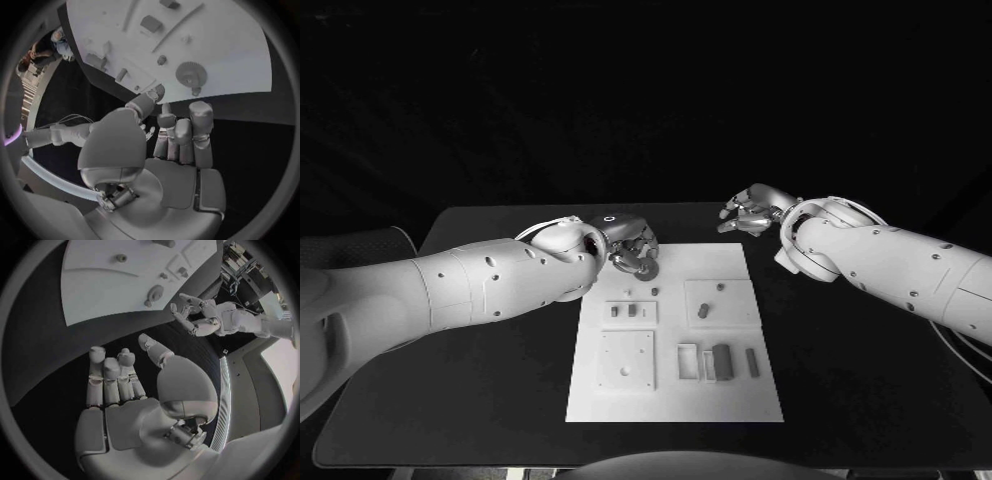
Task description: Assemble the parts on the task board
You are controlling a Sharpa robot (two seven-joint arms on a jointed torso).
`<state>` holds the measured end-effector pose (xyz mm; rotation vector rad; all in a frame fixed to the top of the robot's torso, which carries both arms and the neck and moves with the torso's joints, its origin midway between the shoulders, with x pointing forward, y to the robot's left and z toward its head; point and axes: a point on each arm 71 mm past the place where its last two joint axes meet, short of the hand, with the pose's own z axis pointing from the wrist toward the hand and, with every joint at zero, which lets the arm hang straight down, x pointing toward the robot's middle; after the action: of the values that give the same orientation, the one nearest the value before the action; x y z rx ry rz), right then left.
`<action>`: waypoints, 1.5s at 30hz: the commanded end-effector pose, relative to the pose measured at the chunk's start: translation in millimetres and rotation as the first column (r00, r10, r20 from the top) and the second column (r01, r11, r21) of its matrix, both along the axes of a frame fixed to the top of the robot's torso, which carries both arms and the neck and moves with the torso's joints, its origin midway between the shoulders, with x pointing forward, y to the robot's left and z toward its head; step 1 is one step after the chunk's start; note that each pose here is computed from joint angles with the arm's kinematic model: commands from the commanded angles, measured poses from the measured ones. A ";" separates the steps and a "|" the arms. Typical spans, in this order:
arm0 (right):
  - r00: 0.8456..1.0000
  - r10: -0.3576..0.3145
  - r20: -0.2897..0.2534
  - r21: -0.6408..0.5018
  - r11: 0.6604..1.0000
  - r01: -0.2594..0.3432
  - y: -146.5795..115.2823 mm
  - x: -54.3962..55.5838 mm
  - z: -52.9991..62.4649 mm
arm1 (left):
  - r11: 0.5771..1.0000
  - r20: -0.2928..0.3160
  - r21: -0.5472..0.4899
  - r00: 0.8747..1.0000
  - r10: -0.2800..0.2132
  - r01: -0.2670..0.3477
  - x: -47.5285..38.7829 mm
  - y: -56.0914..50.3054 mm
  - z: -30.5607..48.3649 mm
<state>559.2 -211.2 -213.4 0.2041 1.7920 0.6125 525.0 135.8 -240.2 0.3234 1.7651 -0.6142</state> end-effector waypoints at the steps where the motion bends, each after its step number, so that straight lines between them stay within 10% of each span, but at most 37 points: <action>1: 1.000 0.019 -0.004 -0.007 1.000 -0.019 2.2 -0.6 -0.8 | 0.982 0.051 0.107 0.986 -0.161 0.155 -6.2 -13.2 -0.8; 20: 1.000 0.021 -0.004 -0.006 1.000 -0.021 2.5 -1.6 -0.4 | 0.935 -0.086 0.249 0.968 -0.237 0.251 -8.5 -24.4 -25.3; 45: 1.000 0.027 -0.004 -0.003 1.000 -0.027 4.2 -3.4 0.4 | 0.965 0.010 0.180 0.980 -0.197 0.192 -2.3 -21.4 -34.8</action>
<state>556.5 -208.6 -212.8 0.1973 1.7951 0.6242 523.2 116.2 -275.6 0.6410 1.7954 -0.5677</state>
